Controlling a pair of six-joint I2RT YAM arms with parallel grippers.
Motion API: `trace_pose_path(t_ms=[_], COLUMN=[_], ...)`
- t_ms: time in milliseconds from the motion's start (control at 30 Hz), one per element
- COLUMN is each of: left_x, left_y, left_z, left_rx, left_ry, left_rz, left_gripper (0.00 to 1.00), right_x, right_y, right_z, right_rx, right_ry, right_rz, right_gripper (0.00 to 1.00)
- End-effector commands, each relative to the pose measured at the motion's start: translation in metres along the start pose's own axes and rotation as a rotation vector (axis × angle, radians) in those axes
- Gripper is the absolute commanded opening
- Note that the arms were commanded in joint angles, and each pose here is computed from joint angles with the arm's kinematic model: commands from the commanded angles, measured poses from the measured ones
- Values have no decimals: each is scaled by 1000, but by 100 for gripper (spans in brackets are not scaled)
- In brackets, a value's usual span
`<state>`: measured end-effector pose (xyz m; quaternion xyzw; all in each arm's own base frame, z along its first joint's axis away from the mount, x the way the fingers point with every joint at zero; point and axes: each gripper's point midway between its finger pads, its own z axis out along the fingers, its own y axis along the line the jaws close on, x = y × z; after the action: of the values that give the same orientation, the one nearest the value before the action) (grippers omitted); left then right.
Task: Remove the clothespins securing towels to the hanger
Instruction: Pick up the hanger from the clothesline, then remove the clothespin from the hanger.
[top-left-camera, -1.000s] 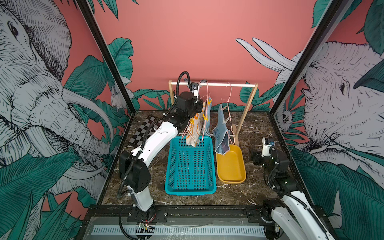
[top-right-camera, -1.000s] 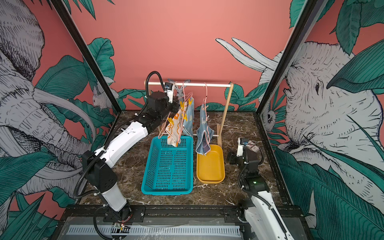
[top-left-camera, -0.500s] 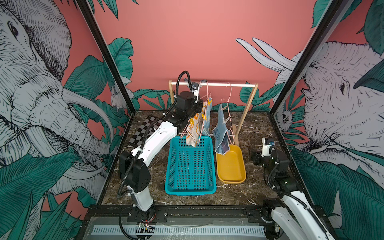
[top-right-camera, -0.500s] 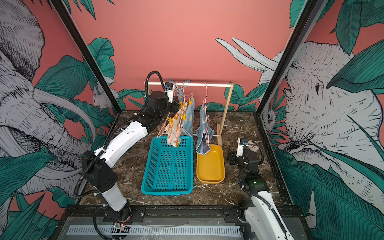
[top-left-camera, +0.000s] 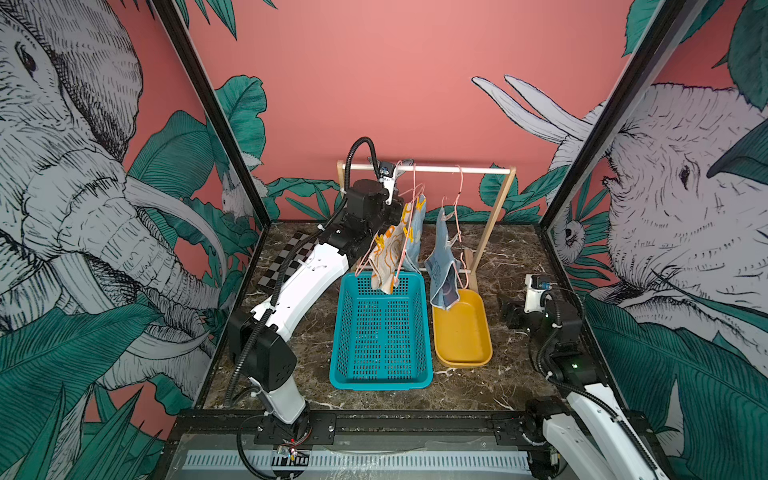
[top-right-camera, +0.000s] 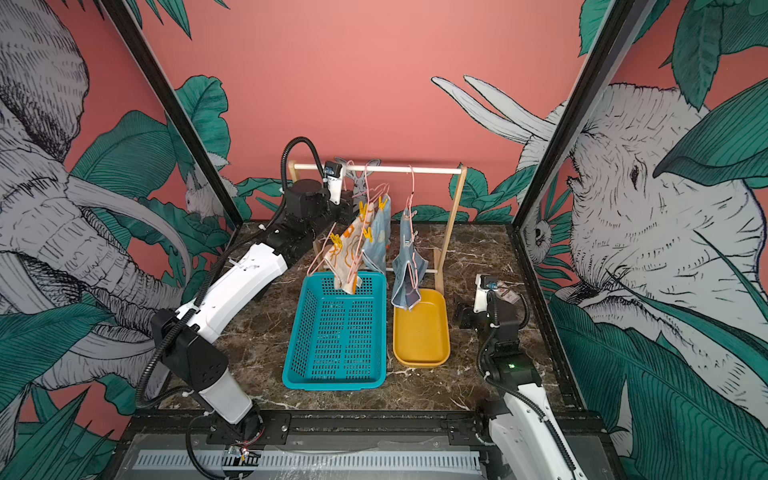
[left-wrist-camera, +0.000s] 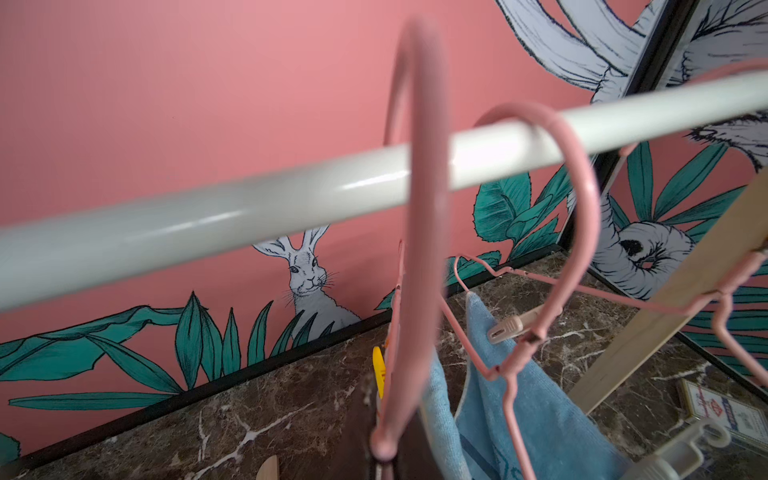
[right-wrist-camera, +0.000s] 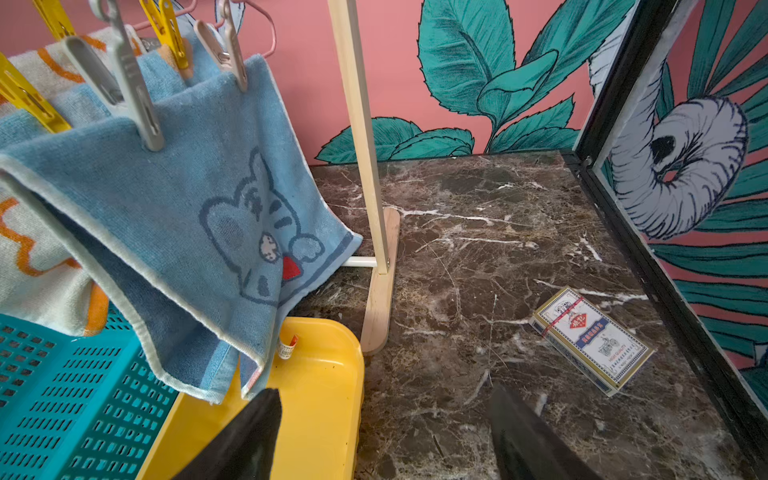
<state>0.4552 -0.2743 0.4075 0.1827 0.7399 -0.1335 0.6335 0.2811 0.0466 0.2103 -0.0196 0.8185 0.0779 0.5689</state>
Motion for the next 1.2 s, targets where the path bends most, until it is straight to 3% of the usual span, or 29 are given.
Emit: trace_pose_path(t_ms=[0, 300, 633, 1000, 1167], left_x=[-50, -57, -55, -46, -40], left_y=[4, 7, 26, 40, 33], left_z=[-31, -62, -125, -185, -206], left_rx=[11, 22, -32, -58, 8], left_ry=[-114, -105, -44, 30, 76], left_rz=[-12, 14, 93, 137, 163], left_gripper=[0, 0, 0, 0, 0], right_x=[-17, -25, -43, -77, -101], right_y=[5, 10, 18, 48, 68], right_z=[-6, -9, -18, -46, -68], right_rx=[-21, -43, -82, -229, -323], right_ry=[-43, -51, -63, -105, -129], right_rz=[-6, -14, -41, -110, -182], right_gripper=[77, 77, 77, 78, 74])
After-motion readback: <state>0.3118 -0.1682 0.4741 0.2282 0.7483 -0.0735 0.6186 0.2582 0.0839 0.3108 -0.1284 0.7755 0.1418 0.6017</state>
